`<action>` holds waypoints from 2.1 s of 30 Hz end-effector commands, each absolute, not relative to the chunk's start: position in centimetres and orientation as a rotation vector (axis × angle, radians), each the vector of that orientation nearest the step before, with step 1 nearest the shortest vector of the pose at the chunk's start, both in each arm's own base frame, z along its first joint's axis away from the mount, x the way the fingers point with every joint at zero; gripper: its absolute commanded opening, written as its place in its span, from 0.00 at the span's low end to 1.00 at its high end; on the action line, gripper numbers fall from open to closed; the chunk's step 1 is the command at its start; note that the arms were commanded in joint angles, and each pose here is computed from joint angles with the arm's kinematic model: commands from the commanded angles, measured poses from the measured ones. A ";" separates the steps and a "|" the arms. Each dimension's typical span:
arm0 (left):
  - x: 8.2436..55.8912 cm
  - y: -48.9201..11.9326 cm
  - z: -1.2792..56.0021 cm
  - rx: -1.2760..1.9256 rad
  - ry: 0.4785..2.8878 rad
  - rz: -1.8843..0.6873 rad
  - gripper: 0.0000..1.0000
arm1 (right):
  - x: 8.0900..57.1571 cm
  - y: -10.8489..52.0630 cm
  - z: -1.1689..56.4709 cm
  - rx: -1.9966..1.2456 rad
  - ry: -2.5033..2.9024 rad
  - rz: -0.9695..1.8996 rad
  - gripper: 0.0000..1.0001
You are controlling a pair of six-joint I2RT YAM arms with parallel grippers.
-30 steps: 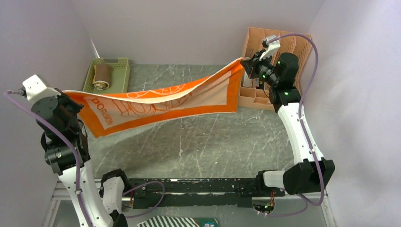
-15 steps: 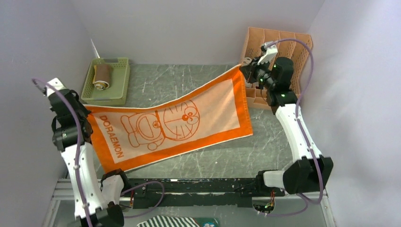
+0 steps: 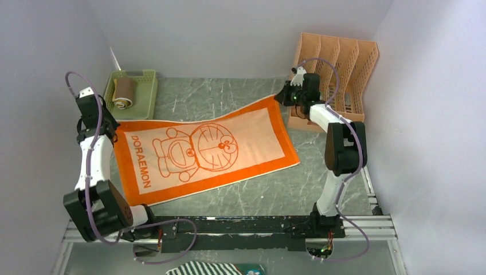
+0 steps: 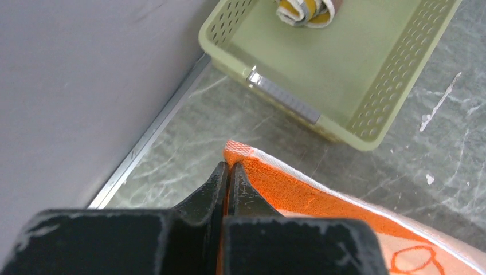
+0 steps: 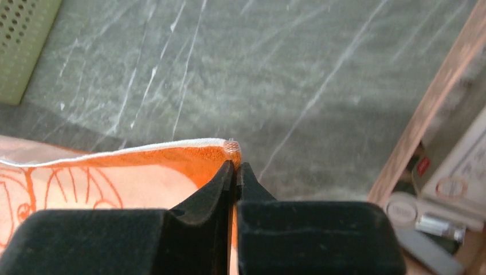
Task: Roll the towels
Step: Flatten out the towel at the center of the board, then fold the towel at the center of the board.
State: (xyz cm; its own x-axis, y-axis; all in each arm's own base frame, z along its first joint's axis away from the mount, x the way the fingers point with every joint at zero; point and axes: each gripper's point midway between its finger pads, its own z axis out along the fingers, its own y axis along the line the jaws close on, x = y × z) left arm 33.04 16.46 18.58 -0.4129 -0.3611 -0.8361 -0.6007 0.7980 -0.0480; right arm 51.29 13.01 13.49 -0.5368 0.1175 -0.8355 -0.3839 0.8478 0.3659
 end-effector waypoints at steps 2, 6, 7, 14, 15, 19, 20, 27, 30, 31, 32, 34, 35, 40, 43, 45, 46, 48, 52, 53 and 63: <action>38.4 18.5 23.2 -0.558 1.855 0.347 0.07 | 56.1 13.7 17.6 -0.258 1.894 0.663 0.00; 39.3 19.6 22.8 -0.527 1.837 0.407 0.07 | 58.2 14.1 16.8 -0.263 1.892 0.677 0.00; 39.5 19.9 22.6 -0.529 1.834 0.419 0.07 | 58.7 14.1 17.1 -0.264 1.883 0.677 0.00; 39.8 19.2 20.2 -0.536 1.872 0.364 0.07 | 59.8 14.0 16.2 -0.289 1.902 0.657 0.00; 39.7 19.0 19.5 -0.541 1.883 0.347 0.07 | 59.6 14.0 16.2 -0.290 1.901 0.657 0.00; 39.5 18.5 17.3 -0.562 1.923 0.316 0.07 | 59.1 14.1 16.0 -0.290 1.895 0.666 0.00; 39.6 18.5 16.8 -0.570 1.938 0.310 0.07 | 58.9 14.2 15.9 -0.292 1.897 0.672 0.00; 38.7 18.3 13.3 -0.694 2.022 0.285 0.07 | 58.1 14.5 15.0 -0.289 1.908 0.703 0.00; 39.0 18.1 12.6 -0.729 2.035 0.252 0.07 | 58.0 14.6 14.2 -0.289 1.922 0.711 0.00; 39.2 18.1 12.2 -0.738 2.044 0.244 0.07 | 58.0 14.6 14.0 -0.291 1.926 0.712 0.00; 39.3 18.1 11.8 -0.756 2.052 0.236 0.07 | 58.0 14.6 13.6 -0.292 1.933 0.714 0.00; 39.8 18.1 10.9 -0.770 2.076 0.226 0.07 | 58.0 14.6 13.3 -0.294 1.941 0.714 0.00; 40.0 18.1 10.2 -0.774 2.089 0.218 0.07 | 58.0 14.5 13.1 -0.293 1.943 0.713 0.00; 41.7 18.5 7.3 -0.792 2.126 0.197 0.07 | 58.1 14.6 12.5 -0.297 1.954 0.712 0.00; 43.5 18.9 6.4 -0.788 2.128 0.173 0.07 | 58.2 14.5 12.4 -0.299 1.958 0.708 0.00; 44.7 19.2 6.1 -0.788 2.129 0.162 0.07 | 58.3 14.5 12.4 -0.304 1.959 0.704 0.00; 45.3 19.4 6.1 -0.785 2.126 0.157 0.07 | 58.4 14.4 12.3 -0.305 1.961 0.700 0.00; 46.3 19.7 6.2 -0.781 2.111 0.149 0.07 | 58.5 14.4 12.2 -0.306 1.963 0.694 0.00; 48.3 20.1 6.7 -0.762 2.059 0.126 0.07 | 58.7 14.3 11.6 -0.306 1.976 0.690 0.00; 48.7 20.0 6.7 -0.755 2.057 0.111 0.07 | 58.7 14.4 11.6 -0.310 1.978 0.690 0.00; 47.4 20.1 10.5 -0.709 1.984 0.160 0.07 | 58.5 14.5 13.0 -0.364 1.921 0.680 0.00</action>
